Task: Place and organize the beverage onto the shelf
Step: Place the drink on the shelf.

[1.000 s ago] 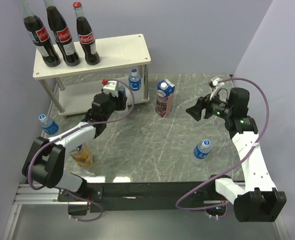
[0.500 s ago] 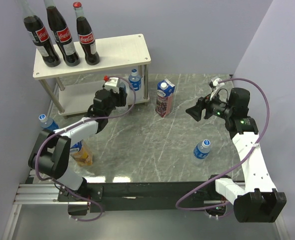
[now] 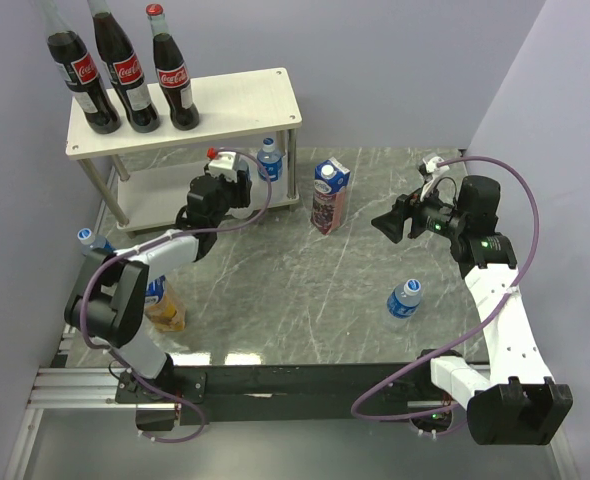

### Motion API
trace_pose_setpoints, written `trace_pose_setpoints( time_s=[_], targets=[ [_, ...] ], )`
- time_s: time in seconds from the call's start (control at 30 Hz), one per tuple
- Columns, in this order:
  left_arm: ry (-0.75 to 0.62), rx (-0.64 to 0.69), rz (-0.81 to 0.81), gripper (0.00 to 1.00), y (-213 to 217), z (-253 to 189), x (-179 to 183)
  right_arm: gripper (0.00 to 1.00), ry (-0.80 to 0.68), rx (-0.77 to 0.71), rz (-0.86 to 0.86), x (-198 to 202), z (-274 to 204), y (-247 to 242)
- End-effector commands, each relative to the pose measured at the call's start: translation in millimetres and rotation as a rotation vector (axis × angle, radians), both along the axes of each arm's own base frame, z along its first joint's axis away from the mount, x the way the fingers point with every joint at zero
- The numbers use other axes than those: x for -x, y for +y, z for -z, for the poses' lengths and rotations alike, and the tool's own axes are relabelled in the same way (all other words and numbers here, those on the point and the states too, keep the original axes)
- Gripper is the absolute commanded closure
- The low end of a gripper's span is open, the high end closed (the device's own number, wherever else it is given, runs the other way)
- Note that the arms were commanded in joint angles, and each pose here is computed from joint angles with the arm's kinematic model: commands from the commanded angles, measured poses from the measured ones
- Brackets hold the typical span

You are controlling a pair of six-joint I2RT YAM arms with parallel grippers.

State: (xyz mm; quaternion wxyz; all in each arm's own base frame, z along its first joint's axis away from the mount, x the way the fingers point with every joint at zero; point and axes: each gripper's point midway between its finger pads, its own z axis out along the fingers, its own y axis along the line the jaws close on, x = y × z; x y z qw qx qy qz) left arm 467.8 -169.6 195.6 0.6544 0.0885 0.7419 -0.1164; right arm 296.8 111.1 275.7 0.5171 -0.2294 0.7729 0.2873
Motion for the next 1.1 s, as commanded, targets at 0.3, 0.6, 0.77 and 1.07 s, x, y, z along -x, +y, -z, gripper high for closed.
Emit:
trace_pose_setpoints(
  time_s=[0.3, 0.6, 0.77, 1.07],
  targets=[
    [-0.332, 0.104, -0.031, 1.0, 3.1, -103.1, -33.9, 0.21, -0.06, 0.009, -0.017, 0.1, -9.8, -0.3],
    [-0.326, 0.097, -0.038, 1.0, 3.3, -95.7, -49.5, 0.21, -0.058, 0.013, -0.019, -1.0, -7.9, -0.8],
    [-0.32, 0.096, -0.044, 0.98, 2.9, -91.2, -53.9, 0.21, -0.053, 0.013, -0.023, -0.8, -6.4, -0.5],
    [-0.305, 0.102, -0.072, 0.5, 8.3, -84.1, -51.9, 0.21, -0.058, 0.016, -0.022, -0.8, -7.4, -0.8]
  ],
)
